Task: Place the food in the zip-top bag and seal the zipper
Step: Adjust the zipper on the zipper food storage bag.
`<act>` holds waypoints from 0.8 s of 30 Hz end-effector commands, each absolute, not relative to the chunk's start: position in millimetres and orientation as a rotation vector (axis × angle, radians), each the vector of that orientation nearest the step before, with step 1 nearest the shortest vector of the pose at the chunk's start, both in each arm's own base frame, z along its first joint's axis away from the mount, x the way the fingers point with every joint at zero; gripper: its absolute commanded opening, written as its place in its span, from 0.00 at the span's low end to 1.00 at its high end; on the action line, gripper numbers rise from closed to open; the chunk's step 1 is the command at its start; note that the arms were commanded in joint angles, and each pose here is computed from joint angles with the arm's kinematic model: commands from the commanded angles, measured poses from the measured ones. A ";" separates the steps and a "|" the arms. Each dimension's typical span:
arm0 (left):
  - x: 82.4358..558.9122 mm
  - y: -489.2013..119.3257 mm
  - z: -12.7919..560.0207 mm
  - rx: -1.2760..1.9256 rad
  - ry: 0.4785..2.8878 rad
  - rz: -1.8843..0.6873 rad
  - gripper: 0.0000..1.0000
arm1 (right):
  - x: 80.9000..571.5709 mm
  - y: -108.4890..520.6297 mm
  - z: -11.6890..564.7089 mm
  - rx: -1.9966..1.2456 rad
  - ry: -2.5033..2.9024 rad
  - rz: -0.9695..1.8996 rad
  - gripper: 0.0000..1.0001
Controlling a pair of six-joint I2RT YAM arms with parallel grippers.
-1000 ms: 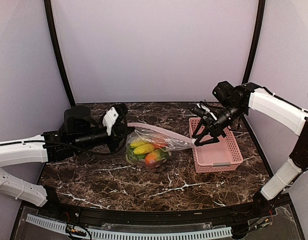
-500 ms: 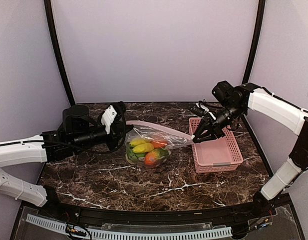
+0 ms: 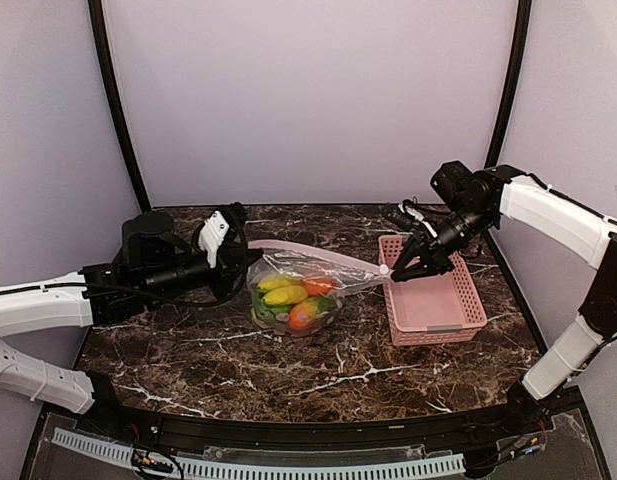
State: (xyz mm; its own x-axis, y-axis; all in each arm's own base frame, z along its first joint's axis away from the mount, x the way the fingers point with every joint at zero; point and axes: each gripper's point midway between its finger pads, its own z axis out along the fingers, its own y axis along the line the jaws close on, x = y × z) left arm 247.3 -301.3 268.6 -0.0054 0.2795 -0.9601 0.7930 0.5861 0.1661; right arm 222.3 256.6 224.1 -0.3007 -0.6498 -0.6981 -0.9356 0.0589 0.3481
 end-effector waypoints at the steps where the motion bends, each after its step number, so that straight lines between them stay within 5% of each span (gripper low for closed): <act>1: 246.9 -295.5 273.6 0.899 1.558 -0.527 0.01 | 219.4 255.1 233.1 -1.568 1.972 1.148 0.19; 7: 246.0 -299.6 272.5 0.910 1.555 -0.548 0.01 | 226.7 269.0 242.1 -1.551 1.940 1.207 0.37; 13: 245.3 -298.6 273.5 0.909 1.554 -0.550 0.01 | 222.8 282.1 242.2 -1.597 1.929 1.239 0.40; 16: 245.3 -297.3 273.6 0.905 1.554 -0.546 0.01 | 222.5 283.1 239.1 -1.603 1.940 1.250 0.38; 24: 246.5 -297.9 271.5 0.906 1.559 -0.545 0.01 | 216.9 277.7 239.5 -1.617 1.941 1.234 0.14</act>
State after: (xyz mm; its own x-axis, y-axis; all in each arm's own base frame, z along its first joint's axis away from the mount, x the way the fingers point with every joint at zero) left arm 246.4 -301.0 267.9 -0.0097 0.2695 -0.9629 0.8005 0.5793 0.1541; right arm 222.0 278.8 232.1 -0.3183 -0.6313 -0.7072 -0.9100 -0.0055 0.4146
